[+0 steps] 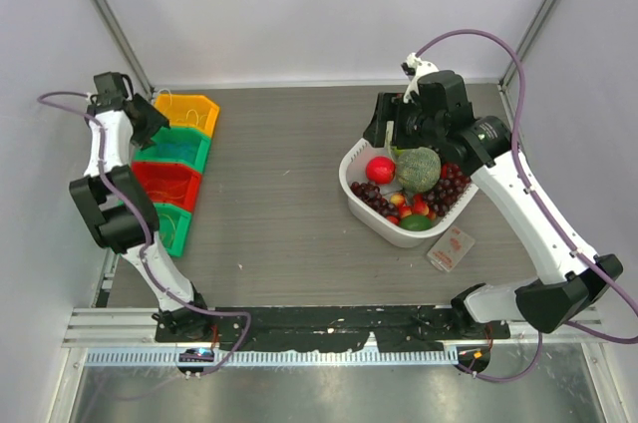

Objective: Untangle the cables

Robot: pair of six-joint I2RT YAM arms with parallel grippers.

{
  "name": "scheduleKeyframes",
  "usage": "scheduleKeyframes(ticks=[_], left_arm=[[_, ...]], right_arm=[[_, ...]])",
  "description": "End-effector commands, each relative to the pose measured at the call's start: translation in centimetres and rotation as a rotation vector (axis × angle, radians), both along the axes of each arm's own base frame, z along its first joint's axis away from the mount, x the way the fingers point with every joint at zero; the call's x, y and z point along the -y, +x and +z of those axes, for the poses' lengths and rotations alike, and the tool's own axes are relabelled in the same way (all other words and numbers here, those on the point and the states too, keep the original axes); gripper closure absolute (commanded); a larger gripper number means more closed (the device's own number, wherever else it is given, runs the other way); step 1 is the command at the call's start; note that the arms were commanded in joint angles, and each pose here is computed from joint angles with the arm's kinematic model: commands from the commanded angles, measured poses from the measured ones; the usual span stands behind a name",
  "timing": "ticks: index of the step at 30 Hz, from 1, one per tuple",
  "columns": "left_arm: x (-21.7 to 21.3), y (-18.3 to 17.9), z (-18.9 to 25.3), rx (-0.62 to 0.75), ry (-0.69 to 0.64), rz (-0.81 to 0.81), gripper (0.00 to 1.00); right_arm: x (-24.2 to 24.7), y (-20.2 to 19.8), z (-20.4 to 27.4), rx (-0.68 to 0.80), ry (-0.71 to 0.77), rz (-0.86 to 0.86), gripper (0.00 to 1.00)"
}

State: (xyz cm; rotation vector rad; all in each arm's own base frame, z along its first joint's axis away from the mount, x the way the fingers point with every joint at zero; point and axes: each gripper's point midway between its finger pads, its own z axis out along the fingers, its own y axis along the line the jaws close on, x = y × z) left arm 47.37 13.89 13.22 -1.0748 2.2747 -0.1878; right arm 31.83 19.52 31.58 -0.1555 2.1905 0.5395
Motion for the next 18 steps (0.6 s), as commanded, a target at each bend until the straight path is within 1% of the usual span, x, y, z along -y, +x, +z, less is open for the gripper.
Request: scheduleKeyframes(ticks=[1, 3, 4, 6, 8, 9, 12, 14, 16, 18], left_arm=[[3.3, -3.5, 7.2, 0.087, 0.071, -0.073, 0.38], [6.0, -5.1, 9.1, 0.124, 0.067, -0.126, 0.37], [7.7, -6.0, 9.6, 0.127, 0.064, -0.160, 0.37], [12.4, -7.4, 11.0, 0.162, 0.049, -0.261, 0.36], [16.8, -8.9, 12.3, 0.207, 0.037, -0.339, 0.36], [19.5, -9.8, 13.1, 0.235, 0.026, -0.394, 0.35], [25.1, -11.7, 15.6, 0.318, -0.031, -0.497, 0.36], [28.2, -12.9, 18.1, 0.384, -0.052, -0.579, 0.35], [30.4, -13.9, 21.9, 0.484, -0.057, -0.657, 0.34], [32.2, -15.1, 25.7, 0.601, -0.068, -0.738, 0.26]], right_arm=[[1.5, 0.3, 1.9, 0.063, -0.014, -0.078, 0.21], [2.7, -0.1, 2.2, 0.078, -0.041, -0.113, 0.21], [3.3, -0.5, 2.2, 0.076, -0.050, -0.134, 0.19], [4.8, -0.9, 2.4, 0.090, -0.075, -0.194, 0.18], [6.7, -1.2, 2.7, 0.110, -0.093, -0.288, 0.18], [7.4, -1.6, 3.2, 0.130, -0.097, -0.309, 0.18], [8.9, -2.6, 3.9, 0.174, -0.120, -0.336, 0.18], [9.6, -3.6, 5.2, 0.224, -0.101, -0.339, 0.18], [10.3, -4.8, 7.2, 0.296, -0.055, -0.343, 0.18], [10.7, -6.0, 9.1, 0.359, -0.007, -0.338, 0.18]])
